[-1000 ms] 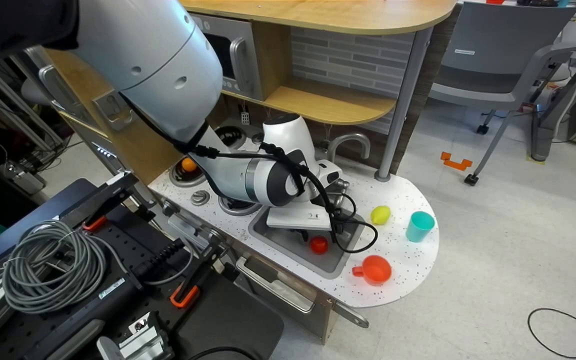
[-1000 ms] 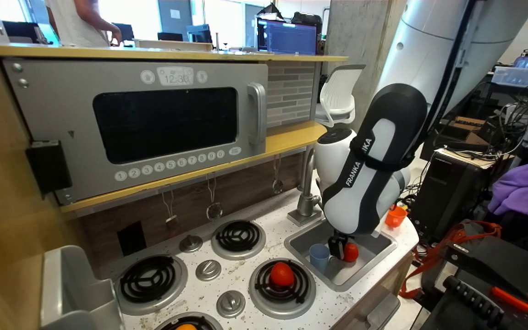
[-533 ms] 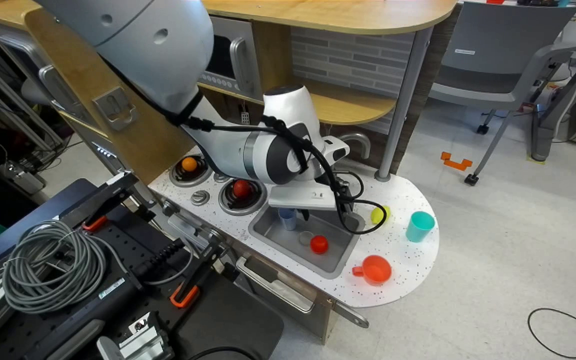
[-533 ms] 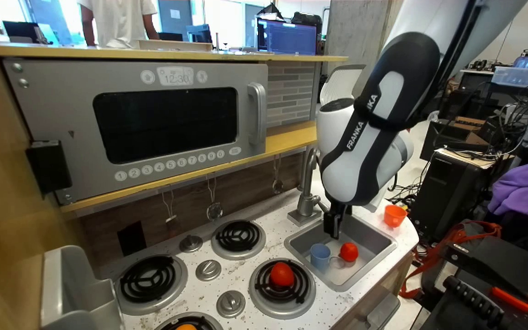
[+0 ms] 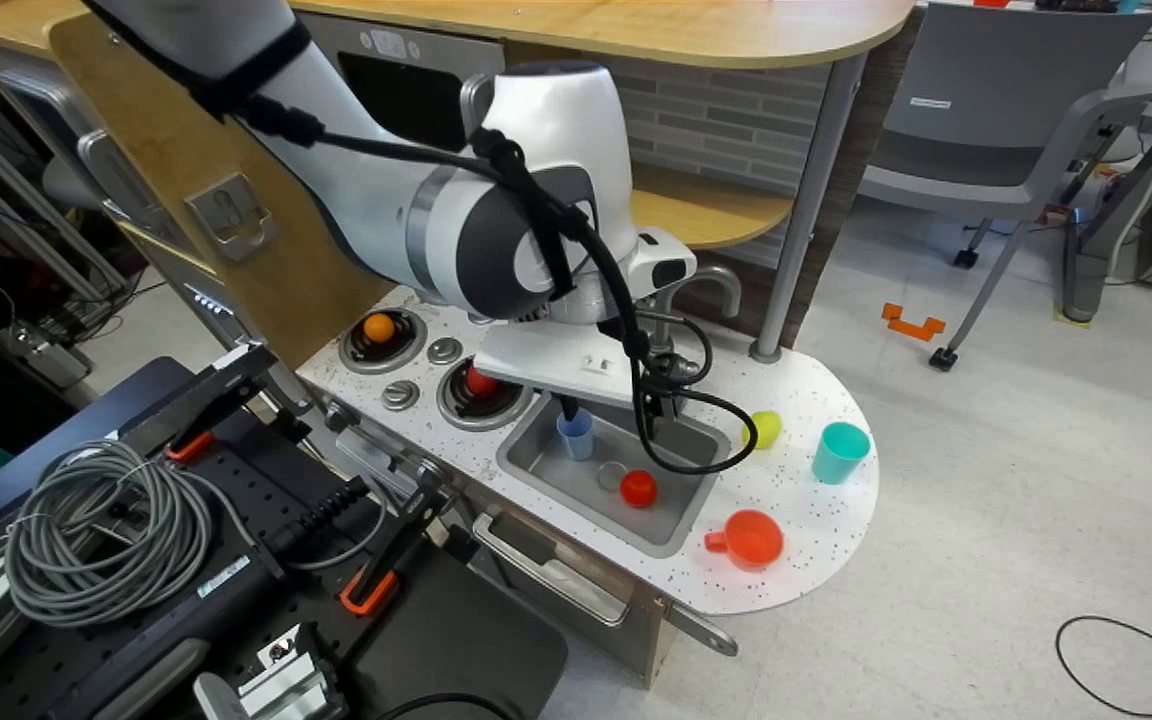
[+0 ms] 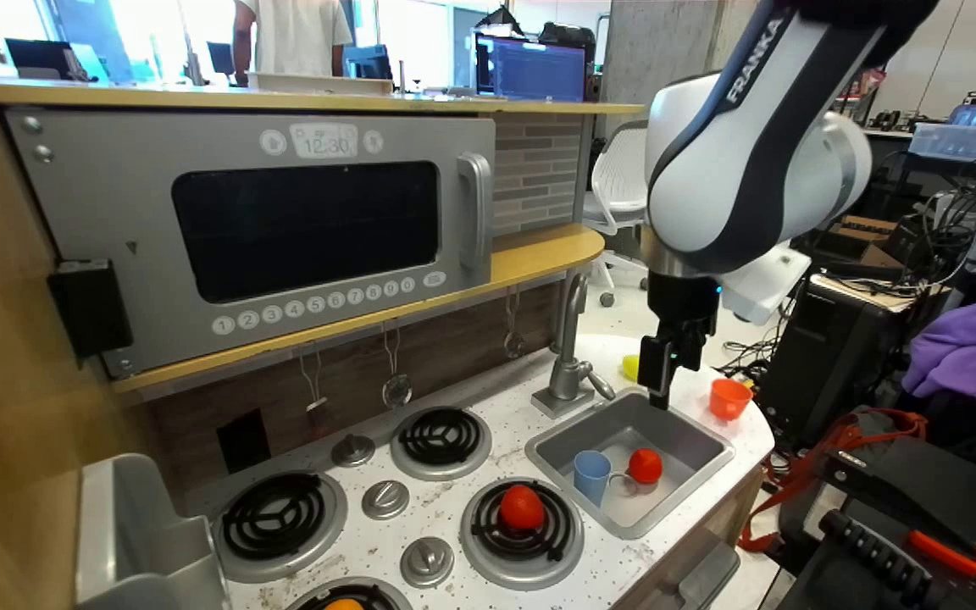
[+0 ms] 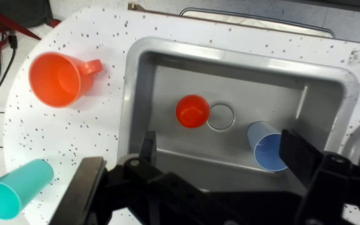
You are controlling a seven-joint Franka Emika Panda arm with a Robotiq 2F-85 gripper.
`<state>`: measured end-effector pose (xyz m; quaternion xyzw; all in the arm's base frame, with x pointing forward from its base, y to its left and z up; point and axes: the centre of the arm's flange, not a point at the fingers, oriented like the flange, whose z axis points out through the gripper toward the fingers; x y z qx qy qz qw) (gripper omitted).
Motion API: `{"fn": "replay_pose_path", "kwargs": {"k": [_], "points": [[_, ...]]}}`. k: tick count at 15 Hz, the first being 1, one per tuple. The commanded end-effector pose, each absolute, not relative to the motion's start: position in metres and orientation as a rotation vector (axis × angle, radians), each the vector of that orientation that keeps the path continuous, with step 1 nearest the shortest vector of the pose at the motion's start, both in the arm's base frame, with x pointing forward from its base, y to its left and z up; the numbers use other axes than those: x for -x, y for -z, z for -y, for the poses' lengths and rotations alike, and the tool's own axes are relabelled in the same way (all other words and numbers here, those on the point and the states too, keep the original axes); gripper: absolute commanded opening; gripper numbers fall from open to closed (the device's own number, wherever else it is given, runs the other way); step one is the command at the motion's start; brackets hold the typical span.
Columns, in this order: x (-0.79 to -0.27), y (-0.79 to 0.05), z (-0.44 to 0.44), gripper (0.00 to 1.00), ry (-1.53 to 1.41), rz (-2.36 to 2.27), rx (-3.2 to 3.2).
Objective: Put the right red object inside the sink
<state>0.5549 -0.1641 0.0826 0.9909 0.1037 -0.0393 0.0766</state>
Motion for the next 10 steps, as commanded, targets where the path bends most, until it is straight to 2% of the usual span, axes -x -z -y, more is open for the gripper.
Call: {"fn": "replay_pose_path", "kwargs": {"k": [1,5,6,10], "points": [[-0.507,-0.16,0.186,1.0,0.063,-0.124,-3.069],[-0.464,-0.224,0.214,1.0,-0.033,0.085,-3.099],[-0.499,-0.181,0.212,1.0,-0.003,0.032,-3.073],[-0.475,-0.213,0.216,1.0,-0.042,0.081,-3.077]]}}
